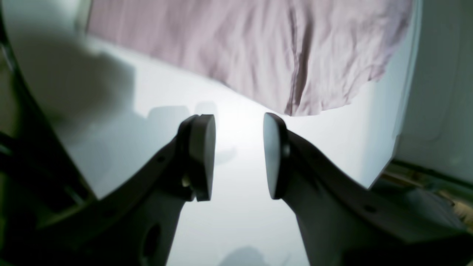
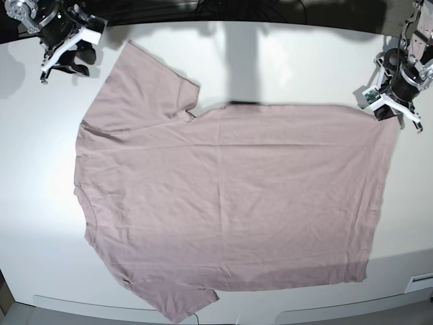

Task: Fold the T-shirt properly
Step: 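Grasp the collar-side corners of the shirt with both grippers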

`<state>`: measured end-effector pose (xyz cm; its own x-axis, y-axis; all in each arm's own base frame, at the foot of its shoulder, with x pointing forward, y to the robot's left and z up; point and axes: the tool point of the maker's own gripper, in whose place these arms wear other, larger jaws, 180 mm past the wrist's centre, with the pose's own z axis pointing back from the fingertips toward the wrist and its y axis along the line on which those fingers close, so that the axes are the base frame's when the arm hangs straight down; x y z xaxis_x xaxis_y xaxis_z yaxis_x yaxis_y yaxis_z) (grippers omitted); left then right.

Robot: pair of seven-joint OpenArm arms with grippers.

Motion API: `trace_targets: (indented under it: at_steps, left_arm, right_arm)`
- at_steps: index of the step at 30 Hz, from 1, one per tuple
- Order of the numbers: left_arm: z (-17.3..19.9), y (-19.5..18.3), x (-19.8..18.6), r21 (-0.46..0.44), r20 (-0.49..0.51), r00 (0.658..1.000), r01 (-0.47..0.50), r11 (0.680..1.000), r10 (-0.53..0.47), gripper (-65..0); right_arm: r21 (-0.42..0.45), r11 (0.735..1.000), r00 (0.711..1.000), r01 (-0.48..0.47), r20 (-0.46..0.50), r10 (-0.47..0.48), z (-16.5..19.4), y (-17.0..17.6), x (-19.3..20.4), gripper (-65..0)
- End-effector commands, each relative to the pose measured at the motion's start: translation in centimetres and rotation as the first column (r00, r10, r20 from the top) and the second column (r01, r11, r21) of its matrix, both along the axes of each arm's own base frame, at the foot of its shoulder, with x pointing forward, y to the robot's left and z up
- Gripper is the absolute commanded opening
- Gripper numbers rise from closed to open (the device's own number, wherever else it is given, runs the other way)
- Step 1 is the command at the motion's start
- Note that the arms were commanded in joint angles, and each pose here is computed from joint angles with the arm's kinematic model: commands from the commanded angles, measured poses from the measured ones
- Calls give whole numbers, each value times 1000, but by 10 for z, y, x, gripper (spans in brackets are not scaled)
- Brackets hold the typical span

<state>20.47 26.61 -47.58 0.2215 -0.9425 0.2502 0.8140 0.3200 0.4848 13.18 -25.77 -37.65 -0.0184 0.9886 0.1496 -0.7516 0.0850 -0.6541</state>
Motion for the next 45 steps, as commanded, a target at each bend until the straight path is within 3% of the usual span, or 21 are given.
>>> trace_targets:
  at_steps: [1,5,8,16,21,27,43,45]
  left_arm:
    - [-26,9,-48,51,-207,978,11,999,0,-650]
    - [-26,9,-48,50,-207,978,11,999,0,-650]
    - [-26,9,-48,51,-207,978,11,999,0,-650]
    - [-26,9,-48,51,-207,978,11,999,0,-650]
    - [-26,9,-48,52,-207,978,11,999,0,-650]
    - [-26,12,-49,66,-212,977,6,998,8,-650]
    - [-27,15,-50,81,-216,976,1,997,16,-650]
    - [-27,15,-50,81,-216,976,1,997,17,-650]
  right_arm:
    - [-23,1000,1000,-16,26,16,5,-5,8,-424]
    - [-54,999,1000,5,27,-3,-1,-21,14,-384]
    - [-17,999,999,37,7,-37,-4,-25,18,-380]
    - [25,1000,999,-10,-48,11,-26,-6,21,-380]
    - [-57,996,995,-74,-70,70,-45,0,22,-380]
    - [-77,992,991,-96,-101,88,-62,2,23,-380]
    - [-28,984,978,-177,-116,173,-73,35,27,-381]
    - [-28,984,978,-177,-116,173,-73,35,27,-404]
